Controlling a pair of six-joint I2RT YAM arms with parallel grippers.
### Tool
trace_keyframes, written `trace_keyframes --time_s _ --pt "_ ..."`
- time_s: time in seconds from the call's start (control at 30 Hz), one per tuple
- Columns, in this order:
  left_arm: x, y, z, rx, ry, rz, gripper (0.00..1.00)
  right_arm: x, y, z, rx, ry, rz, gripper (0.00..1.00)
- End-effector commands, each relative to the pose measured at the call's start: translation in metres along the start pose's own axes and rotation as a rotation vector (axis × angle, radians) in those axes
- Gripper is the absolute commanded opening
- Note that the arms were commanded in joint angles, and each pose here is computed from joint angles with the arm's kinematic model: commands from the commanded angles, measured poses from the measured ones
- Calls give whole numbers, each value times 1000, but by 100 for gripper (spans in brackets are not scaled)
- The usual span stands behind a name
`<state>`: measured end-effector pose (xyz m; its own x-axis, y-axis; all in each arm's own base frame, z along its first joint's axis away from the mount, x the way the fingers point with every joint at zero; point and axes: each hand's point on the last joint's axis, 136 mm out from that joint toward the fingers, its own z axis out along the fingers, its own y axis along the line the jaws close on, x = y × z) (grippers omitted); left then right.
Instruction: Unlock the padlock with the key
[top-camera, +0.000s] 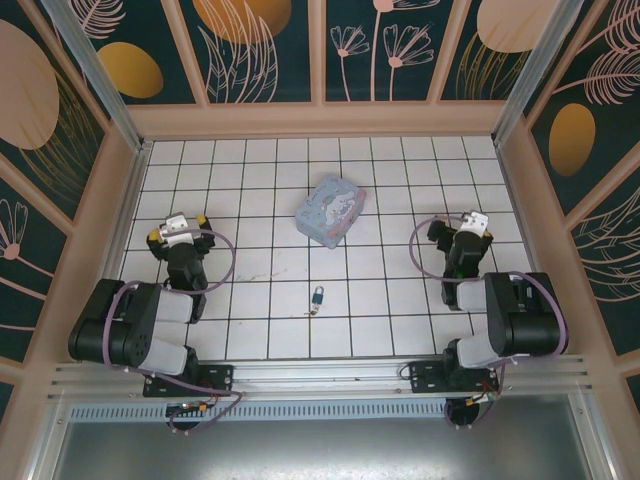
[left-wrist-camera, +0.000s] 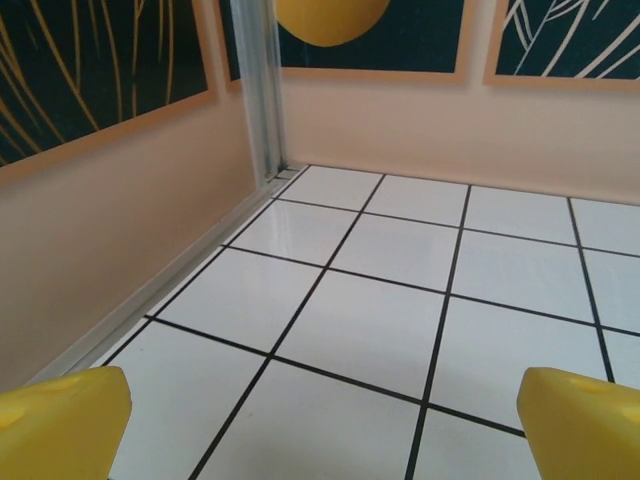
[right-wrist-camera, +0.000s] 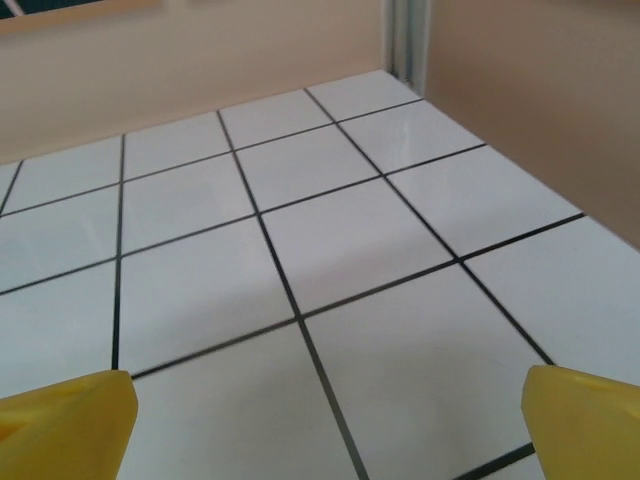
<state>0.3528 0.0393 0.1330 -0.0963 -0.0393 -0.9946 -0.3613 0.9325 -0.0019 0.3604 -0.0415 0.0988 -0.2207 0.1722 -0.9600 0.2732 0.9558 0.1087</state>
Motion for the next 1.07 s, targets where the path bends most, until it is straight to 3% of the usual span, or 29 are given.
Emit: trace_keyframes --time_s 0.0,0.07,0.17,1.03 --pt "-16 -8 1 73 -67 -53 99 -29 22 -6 -154 -158 -4 99" --pt "-15 -8 2 75 -97 -52 99 -20 28 0 -197 -95 -20 99" --pt "-6 -11 15 112 -25 -63 99 -21 36 1 -266 -93 -27 98" --pt "-7 -13 14 150 -20 -60 99 -20 36 4 -226 -89 -43 99"
